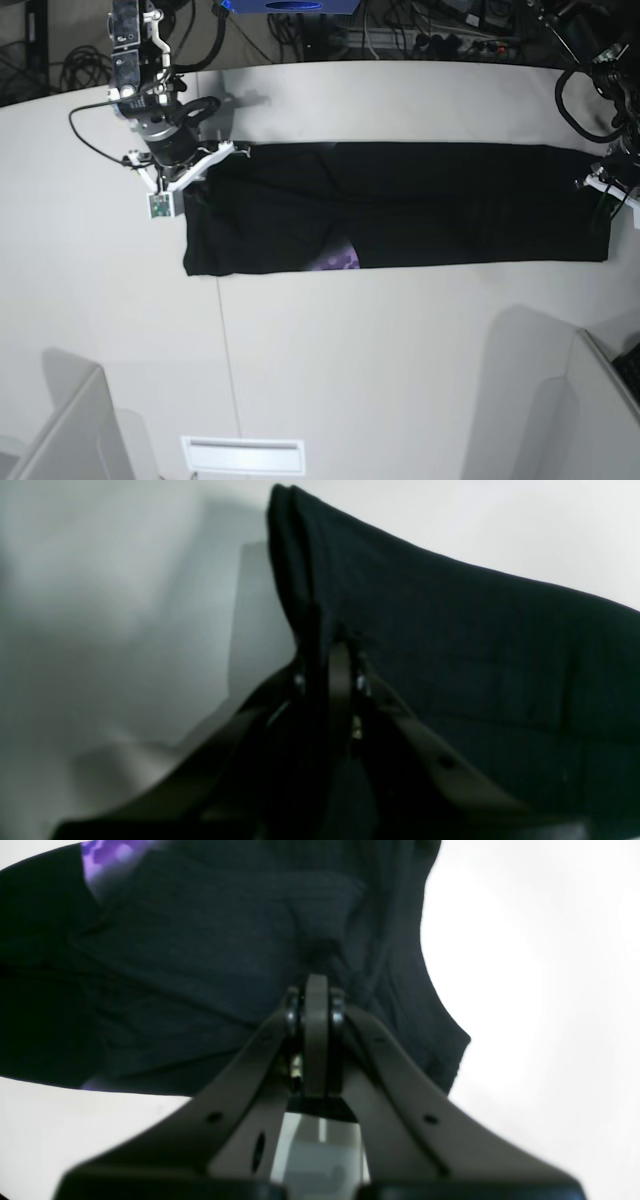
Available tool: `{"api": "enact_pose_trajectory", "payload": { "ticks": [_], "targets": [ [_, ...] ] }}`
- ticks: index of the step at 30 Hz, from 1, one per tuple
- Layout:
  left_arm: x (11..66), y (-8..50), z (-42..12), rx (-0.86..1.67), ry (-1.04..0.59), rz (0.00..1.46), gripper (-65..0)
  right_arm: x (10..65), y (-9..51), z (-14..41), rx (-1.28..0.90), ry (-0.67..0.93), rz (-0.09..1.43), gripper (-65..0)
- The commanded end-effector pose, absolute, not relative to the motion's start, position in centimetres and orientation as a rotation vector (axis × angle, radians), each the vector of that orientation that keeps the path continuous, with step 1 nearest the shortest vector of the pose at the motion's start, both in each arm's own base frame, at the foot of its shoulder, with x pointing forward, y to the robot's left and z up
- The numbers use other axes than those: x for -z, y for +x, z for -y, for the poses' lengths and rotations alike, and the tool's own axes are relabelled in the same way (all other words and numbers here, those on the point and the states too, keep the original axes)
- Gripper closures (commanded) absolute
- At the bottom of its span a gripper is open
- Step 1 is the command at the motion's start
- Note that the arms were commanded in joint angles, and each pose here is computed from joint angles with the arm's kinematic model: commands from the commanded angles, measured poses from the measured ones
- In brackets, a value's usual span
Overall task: Fold the T-shirt properly
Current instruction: 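Pull the folded strip toward the robot with both grippers, then lift the strip end with the left gripper and fold it toward the right gripper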
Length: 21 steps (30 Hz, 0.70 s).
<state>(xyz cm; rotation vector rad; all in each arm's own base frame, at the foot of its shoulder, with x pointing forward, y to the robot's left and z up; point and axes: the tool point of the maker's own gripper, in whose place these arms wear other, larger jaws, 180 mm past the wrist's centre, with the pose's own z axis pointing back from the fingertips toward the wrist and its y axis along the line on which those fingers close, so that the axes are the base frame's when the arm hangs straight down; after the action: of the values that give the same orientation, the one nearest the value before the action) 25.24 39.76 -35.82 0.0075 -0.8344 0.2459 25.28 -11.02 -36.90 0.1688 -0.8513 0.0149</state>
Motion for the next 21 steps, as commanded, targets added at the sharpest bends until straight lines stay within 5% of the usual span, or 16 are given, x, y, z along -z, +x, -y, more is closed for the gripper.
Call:
{"api": "enact_pose_trajectory", "payload": {
  "ticks": [1, 21],
  "targets": [
    [34.2, 25.8, -40.0, -0.226, 0.022, 0.884, 0.0, 35.6, 26.0, 11.0, -0.021, 0.172, 0.902, 0.0],
    [33.9, 25.9, -28.2, 0.066, -0.078, 0.880, 0.0, 35.6, 26.0, 10.3, 0.006, 0.194, 0.901, 0.0]
  ]
}}
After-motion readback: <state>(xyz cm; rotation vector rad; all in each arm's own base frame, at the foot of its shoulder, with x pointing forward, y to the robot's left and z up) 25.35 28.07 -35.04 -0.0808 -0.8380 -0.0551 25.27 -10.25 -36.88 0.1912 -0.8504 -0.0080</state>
